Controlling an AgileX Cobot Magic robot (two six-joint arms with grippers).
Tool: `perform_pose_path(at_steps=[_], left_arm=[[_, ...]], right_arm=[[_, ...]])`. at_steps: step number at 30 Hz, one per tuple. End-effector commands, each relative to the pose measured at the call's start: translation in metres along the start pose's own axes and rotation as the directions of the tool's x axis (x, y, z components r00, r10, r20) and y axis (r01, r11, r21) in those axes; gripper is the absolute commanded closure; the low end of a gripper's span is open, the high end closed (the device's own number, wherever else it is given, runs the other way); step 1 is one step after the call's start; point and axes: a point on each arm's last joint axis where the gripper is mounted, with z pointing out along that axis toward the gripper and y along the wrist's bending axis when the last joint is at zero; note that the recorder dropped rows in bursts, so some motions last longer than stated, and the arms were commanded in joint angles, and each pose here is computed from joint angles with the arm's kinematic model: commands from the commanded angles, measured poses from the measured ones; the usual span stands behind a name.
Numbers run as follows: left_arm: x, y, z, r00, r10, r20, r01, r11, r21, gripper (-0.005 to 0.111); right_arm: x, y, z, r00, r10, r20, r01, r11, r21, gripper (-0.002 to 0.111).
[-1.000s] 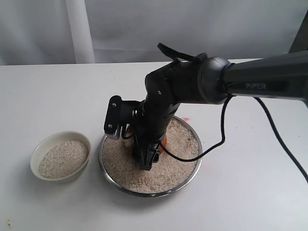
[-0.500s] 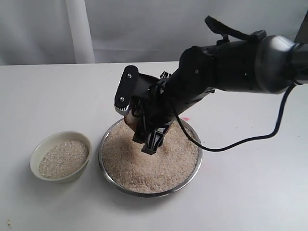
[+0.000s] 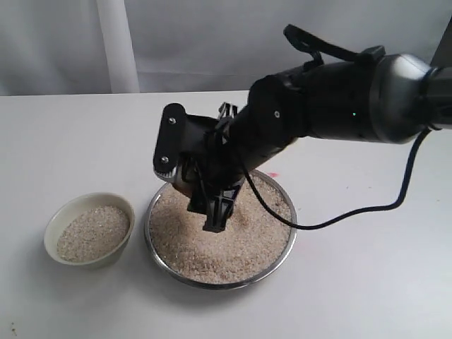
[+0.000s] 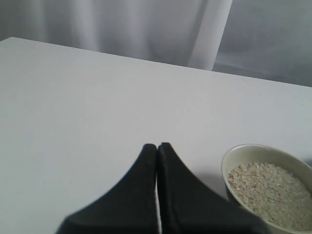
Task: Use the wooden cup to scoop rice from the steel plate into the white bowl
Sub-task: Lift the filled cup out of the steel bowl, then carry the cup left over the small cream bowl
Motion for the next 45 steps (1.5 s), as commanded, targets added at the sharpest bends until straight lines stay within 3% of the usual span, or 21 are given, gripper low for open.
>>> perform_pose_path(at_steps=[1,10,15,27,45], left_arm=[[-0.002,-0.001,-0.001,1.000,-0.006,0.010,0.006,1.000,0.009,0.107],[-0.002,-0.001,-0.001,1.000,-0.006,0.010,0.006,1.000,0.009,0.107],[-0.002,-0.001,-0.001,1.000,-0.006,0.010,0.006,1.000,0.009,0.107],[-0.002,-0.001,-0.001,1.000,-0.006,0.010,0.006,1.000,0.009,0.107],[-0.002,-0.001,-0.001,1.000,-0.006,0.010,0.006,1.000,0.009,0.107]], right_arm=[[-0.032,-0.015,-0.009,0.998,-0.062,-0.002,0.062,0.995,0.077,0.108],[-0.105,-0.012,0.014,0.957,-0.289,-0.032,0.290,0.947,0.139,0.108],[-0.128,-0.004,0.040,0.903,-0.414,-0.112,0.428,0.884,0.186,0.108],[-0.128,0.014,0.081,0.719,-0.613,-0.328,0.684,0.708,0.176,0.108],[-0.138,0.037,0.093,0.493,-0.719,-0.490,0.859,0.492,0.143,0.108]])
